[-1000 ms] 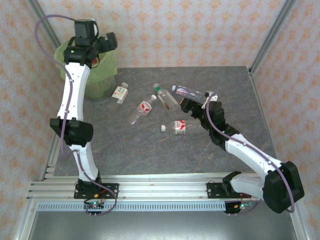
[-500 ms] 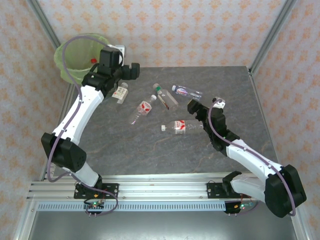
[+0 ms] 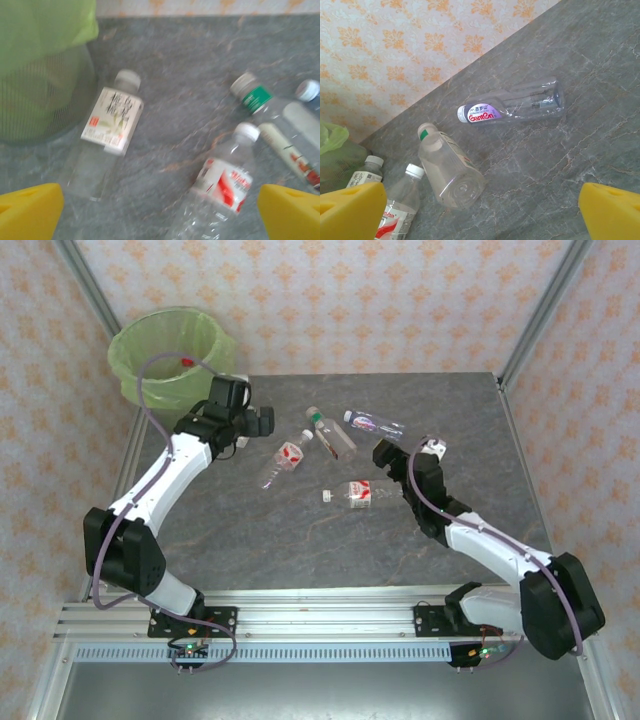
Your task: Put the plastic bottles in the bin
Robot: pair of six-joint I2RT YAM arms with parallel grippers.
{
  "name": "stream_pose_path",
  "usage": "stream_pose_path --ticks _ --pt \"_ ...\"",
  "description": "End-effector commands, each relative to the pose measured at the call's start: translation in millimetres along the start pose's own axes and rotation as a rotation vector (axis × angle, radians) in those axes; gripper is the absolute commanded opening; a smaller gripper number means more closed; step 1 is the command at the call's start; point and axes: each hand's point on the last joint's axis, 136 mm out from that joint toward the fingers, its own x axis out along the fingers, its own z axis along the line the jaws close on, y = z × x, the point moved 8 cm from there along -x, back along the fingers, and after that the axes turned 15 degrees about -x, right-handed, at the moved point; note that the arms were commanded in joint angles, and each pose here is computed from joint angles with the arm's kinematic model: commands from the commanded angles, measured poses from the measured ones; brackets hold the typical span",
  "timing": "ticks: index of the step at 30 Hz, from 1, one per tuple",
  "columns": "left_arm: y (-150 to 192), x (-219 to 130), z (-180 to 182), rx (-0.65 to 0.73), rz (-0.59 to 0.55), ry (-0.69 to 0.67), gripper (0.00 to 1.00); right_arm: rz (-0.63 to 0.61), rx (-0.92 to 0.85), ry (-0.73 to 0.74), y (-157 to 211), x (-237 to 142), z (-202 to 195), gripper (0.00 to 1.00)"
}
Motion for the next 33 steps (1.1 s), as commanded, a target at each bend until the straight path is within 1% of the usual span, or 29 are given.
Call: stream_pose_path --ticks 1,7,11,15,18,20,24,27,33 --pt "18 5 15 -0.026 0.008 -0.085 1.0 -0.022 0.021 -0.012 -12 5 8 0.99" --pt "43 29 32 -0.022 -0.027 -0.155 1.0 0.001 0.03 -0.024 -9 10 10 0.99" --pt "54 51 46 -0.045 0.034 -0.202 1.0 0.005 0.025 -0.03 -11 10 12 0.99" --pt "55 65 64 -0.058 0.049 -0.263 1.0 0.002 0.026 -0.025 -11 9 11 0.99" --pt "56 76 76 -0.07 0.086 -0.268 1.0 0.003 0.023 -0.019 -11 9 10 0.99" --pt "57 84 82 -0.093 0.121 -0.239 1.0 0.003 0.025 -0.023 -12 9 11 0.99" --pt "54 93 94 -0.132 0.138 -0.263 1.0 0.002 0.024 -0.022 -12 10 12 0.99" --pt "50 100 95 -0.138 0.156 -0.277 1.0 0.001 0.021 -0.022 -13 10 12 0.99" --pt "49 116 95 -0.128 0.234 -0.31 1.0 0.0 0.023 -0.018 -12 11 12 0.99"
